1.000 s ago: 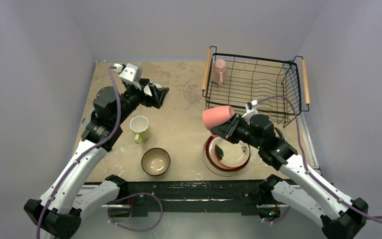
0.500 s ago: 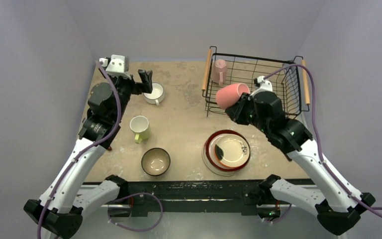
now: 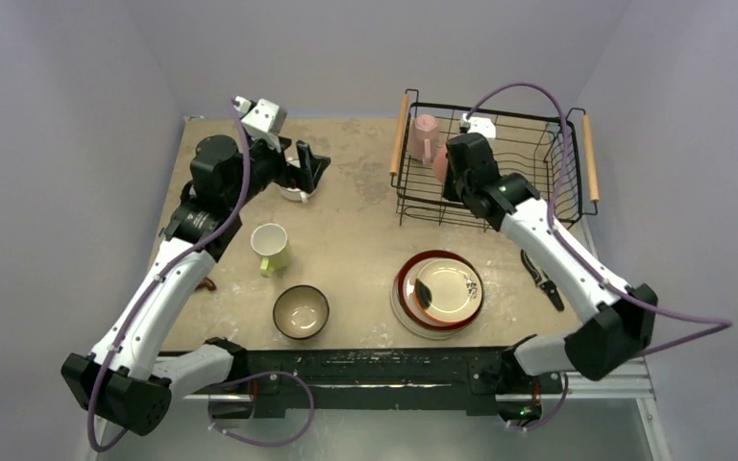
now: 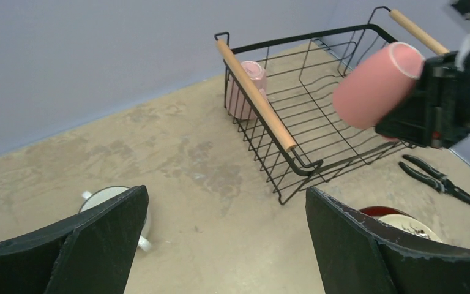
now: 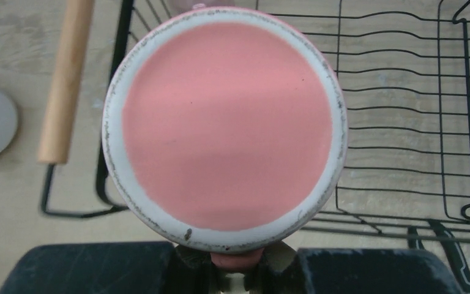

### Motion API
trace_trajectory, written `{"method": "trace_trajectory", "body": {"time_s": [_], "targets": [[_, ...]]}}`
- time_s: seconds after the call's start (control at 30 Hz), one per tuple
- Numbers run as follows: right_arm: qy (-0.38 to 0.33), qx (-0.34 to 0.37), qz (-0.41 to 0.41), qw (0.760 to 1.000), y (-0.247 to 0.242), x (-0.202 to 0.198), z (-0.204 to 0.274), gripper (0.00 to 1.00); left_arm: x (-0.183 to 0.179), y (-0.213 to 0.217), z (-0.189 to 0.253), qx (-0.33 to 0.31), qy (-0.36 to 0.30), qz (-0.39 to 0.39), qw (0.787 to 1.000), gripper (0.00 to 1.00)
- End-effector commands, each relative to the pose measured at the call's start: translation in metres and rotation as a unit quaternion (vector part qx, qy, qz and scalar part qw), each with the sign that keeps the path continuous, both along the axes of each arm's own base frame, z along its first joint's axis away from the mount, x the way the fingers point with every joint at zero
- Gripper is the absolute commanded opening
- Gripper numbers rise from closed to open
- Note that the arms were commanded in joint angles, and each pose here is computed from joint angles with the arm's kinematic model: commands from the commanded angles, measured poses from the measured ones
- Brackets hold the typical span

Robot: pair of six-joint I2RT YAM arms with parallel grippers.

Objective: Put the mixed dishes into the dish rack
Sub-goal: Turn the cup upside down in the dish rack.

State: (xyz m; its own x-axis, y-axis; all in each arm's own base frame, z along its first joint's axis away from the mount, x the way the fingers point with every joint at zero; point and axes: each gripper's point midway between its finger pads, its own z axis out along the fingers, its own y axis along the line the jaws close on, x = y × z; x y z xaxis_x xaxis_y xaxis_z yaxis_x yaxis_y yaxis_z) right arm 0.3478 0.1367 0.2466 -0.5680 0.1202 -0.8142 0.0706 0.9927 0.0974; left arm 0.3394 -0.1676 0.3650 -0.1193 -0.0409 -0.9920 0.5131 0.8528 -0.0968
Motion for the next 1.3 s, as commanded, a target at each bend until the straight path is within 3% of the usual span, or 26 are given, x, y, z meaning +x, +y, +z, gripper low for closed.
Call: {"method": "trace_trajectory", "body": {"time_s": [0.0, 0.17, 0.5, 1.27], "targets": [[-0.082, -0.003, -0.047, 0.995, -0.021, 0.063, 0.037, 0.0, -0.004, -0.016, 0.014, -0.053, 0.034, -0.081, 0.995, 1.0], [-0.057, -0.02, -0.075, 0.995, -0.036, 0.111, 0.006, 0.0, 0.014, 0.005, 0.015, -0.116, 0.073, -0.065, 0.988, 1.0], [-0.014, -0.021, -0.077, 0.997, -0.033, 0.185, -0.04, 0.0, 0.022, 0.011, 0.012, -0.14, 0.098, -0.054, 0.984, 1.0], [0.024, -0.025, -0.059, 0.998, -0.04, 0.233, -0.113, 0.0, 0.029, 0.023, 0.012, -0.175, 0.118, -0.041, 0.977, 1.0]]}}
